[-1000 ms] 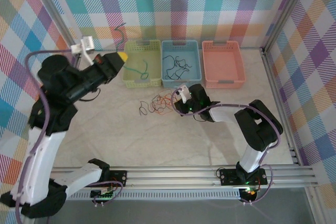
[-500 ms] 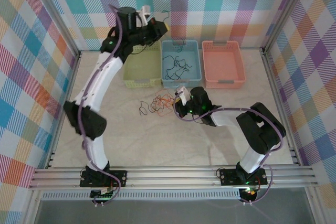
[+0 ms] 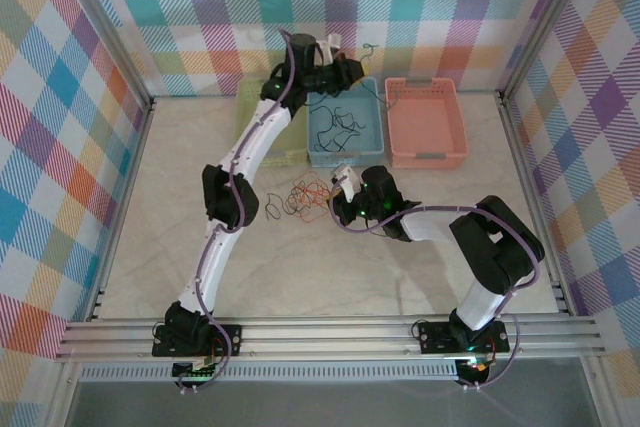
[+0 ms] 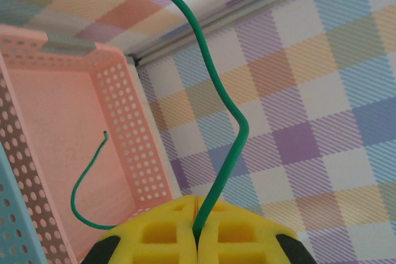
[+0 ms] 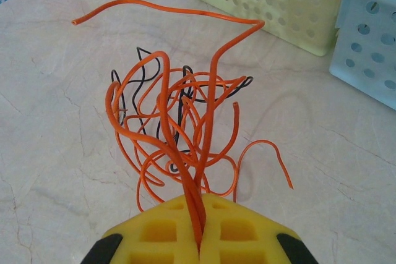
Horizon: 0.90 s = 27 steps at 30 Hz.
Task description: Untangle the cables
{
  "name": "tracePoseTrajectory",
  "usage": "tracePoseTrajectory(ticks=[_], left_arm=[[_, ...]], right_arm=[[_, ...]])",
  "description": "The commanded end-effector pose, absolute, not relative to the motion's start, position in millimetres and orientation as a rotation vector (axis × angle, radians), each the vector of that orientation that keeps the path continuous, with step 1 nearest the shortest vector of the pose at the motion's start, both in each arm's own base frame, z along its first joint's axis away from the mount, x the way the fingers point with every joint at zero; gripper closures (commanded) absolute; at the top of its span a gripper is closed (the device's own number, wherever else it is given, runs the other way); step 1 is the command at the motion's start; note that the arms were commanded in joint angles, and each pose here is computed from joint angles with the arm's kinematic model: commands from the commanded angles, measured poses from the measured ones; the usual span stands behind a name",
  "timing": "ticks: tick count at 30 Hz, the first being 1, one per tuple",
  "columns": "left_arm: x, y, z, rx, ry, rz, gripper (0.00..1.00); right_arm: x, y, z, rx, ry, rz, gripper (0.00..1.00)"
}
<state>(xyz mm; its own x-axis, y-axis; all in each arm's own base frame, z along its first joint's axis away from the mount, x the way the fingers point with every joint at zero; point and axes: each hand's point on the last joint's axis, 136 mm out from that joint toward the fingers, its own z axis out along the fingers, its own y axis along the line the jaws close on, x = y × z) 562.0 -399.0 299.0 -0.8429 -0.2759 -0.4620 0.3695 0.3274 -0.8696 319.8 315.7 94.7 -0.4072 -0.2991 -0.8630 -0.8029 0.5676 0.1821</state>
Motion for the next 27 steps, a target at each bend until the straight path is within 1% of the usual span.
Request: tracePoseTrajectory(ticks=[1,4,5,6,8,9,10,11,13,14,18,23,27], left_arm=[[550,-428,313,0.16,1.96,-1.627,1.0],[551,-442,296,0.143,1.97,-1.623,0.99],[551,-446,292,0.133,1.973,-1.622,0.9],[550,-448,292,0.134,1.972,-1.624,0.82],[547,-453,290,0.145,1.975,-1.624,0.71],[545,-456,288,0.142,1.984,-1.62,0.62],[542,-460,288,0.157,1.982,-1.62,0.44],[536,-466,289,0.193,1.976,-1.622,0.3],[529,-471,288,0.227,1.99,-1.594,0.05],[525,-471,289,0.253,1.997,-1.581,0.0],[516,-462,306,0.288,2.009,-1.529,0.0],[500,-442,348,0.344,1.984,-1.438,0.0],[488,-422,371,0.349,2.001,-1.384,0.0]], right_arm=[[318,325,109,-0.928,1.912,0.784,1.0],[318,326,108,-0.933,1.915,0.781,1.0],[318,326,108,-0.933,1.918,0.78,1.0],[318,325,108,-0.933,1.92,0.777,1.0],[318,325,108,-0.931,1.919,0.775,1.0],[318,325,107,-0.932,1.923,0.775,1.0],[319,326,108,-0.934,1.918,0.777,1.0],[318,326,108,-0.936,1.919,0.779,1.0],[318,326,108,-0.938,1.92,0.778,1.0],[318,326,108,-0.938,1.921,0.775,1.0],[317,326,107,-0.942,1.924,0.778,1.0],[317,327,108,-0.946,1.917,0.778,1.0],[318,327,109,-0.945,1.914,0.771,1.0]])
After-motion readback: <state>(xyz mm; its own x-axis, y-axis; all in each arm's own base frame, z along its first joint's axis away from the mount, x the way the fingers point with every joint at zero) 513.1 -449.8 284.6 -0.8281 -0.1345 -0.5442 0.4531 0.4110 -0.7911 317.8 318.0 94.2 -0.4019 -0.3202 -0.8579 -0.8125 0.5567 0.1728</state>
